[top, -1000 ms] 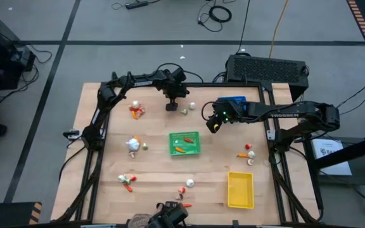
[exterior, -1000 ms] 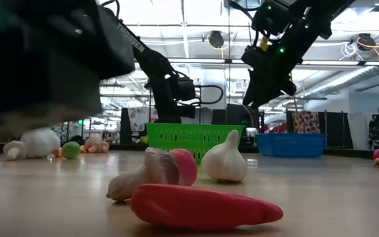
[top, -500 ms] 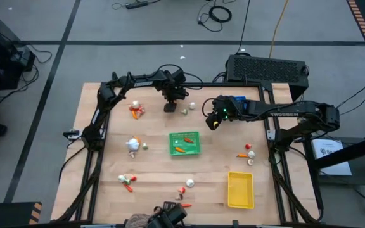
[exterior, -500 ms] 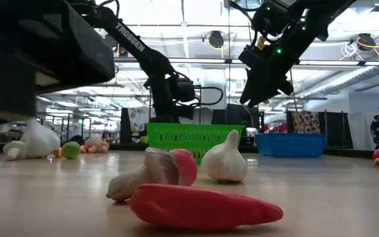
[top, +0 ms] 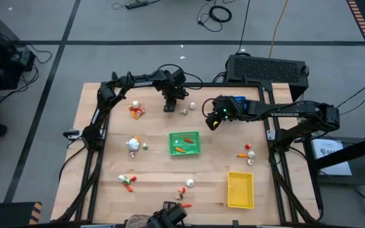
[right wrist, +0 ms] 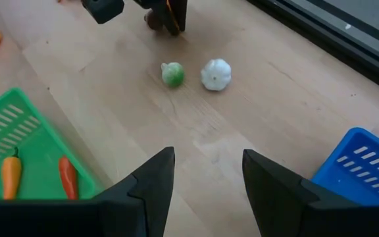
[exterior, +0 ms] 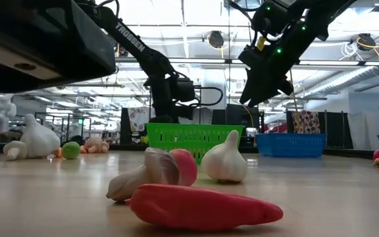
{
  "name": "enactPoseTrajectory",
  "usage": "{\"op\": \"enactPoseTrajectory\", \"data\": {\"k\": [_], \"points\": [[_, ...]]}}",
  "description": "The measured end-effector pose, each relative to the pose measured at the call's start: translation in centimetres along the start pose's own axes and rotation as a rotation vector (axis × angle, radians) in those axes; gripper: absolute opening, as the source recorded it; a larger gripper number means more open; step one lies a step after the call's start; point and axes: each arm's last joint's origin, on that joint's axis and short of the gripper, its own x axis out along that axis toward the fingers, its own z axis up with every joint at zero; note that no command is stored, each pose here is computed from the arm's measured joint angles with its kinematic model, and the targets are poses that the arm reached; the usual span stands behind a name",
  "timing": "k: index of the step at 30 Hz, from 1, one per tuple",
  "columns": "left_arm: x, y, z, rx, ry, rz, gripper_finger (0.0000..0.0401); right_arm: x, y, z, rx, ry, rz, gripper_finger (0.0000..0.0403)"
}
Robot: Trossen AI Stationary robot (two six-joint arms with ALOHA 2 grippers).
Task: Sort produce into baskets
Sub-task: Put the yellow chili pepper into the green bin
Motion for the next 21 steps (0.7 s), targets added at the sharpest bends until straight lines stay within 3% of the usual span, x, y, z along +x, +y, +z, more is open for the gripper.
{"op": "enactPoseTrajectory", "data": {"k": [4,13,21], "points": [[-0.3,0.2,0.2,-0.025,-0.007,0.009,0.0008,0.0,0.0,0.0,0.002,0.001,0.001,0.0171],[-1.6,0.8,1.1,-0.046,-0.051,0.047,0.0007,0.0,0.0,0.0,0.010,0.002,0.000,0.0171],[-5.7,0.6,1.6,-0.080,-0.238,-0.032,0.0006,0.0,0.0,0.0,0.016,0.001,0.000,0.0171]]}}
